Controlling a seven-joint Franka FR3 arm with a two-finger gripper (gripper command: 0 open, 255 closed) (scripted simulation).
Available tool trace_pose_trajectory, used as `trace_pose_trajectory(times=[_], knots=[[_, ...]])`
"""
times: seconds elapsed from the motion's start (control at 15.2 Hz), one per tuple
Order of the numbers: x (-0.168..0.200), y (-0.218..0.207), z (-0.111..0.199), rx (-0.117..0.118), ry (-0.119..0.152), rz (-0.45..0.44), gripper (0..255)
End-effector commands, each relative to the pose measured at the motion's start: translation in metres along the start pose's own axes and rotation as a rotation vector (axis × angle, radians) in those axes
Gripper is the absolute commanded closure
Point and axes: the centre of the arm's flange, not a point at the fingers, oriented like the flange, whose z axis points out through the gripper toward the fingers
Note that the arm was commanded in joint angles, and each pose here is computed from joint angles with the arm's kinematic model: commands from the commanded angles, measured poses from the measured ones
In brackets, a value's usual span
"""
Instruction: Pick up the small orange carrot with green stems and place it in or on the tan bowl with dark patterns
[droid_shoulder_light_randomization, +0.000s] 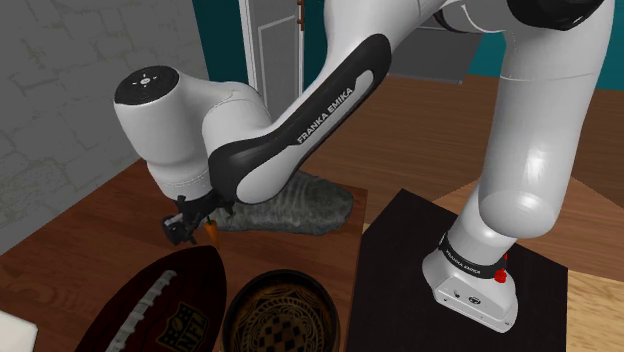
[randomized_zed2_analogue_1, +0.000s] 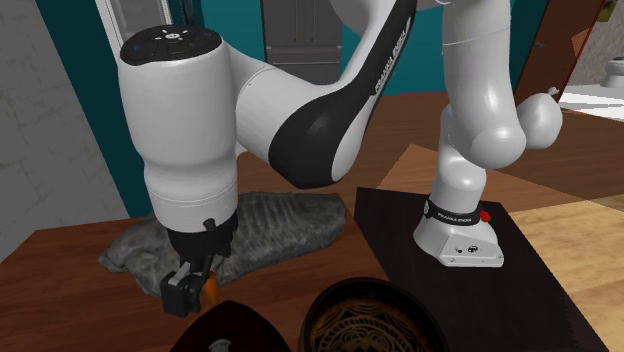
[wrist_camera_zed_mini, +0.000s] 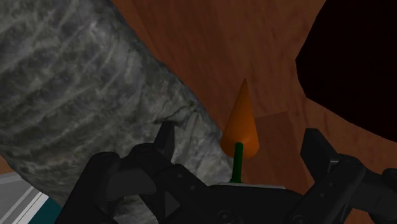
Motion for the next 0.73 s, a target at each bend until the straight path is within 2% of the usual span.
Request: trace_pose_trajectory(times=[0.0,0.33,0.4,0.66], knots=[[0.0000,-0.0006,0.0014,0.000,0.000,0.000,0],[0.0001,-0.0006,0.0014,0.000,0.000,0.000,0],[0.0001,-0.0006,0.0014,0.000,0.000,0.000,255],[0.0001,-0.0006,0.0013,0.000,0.000,0.000,255]])
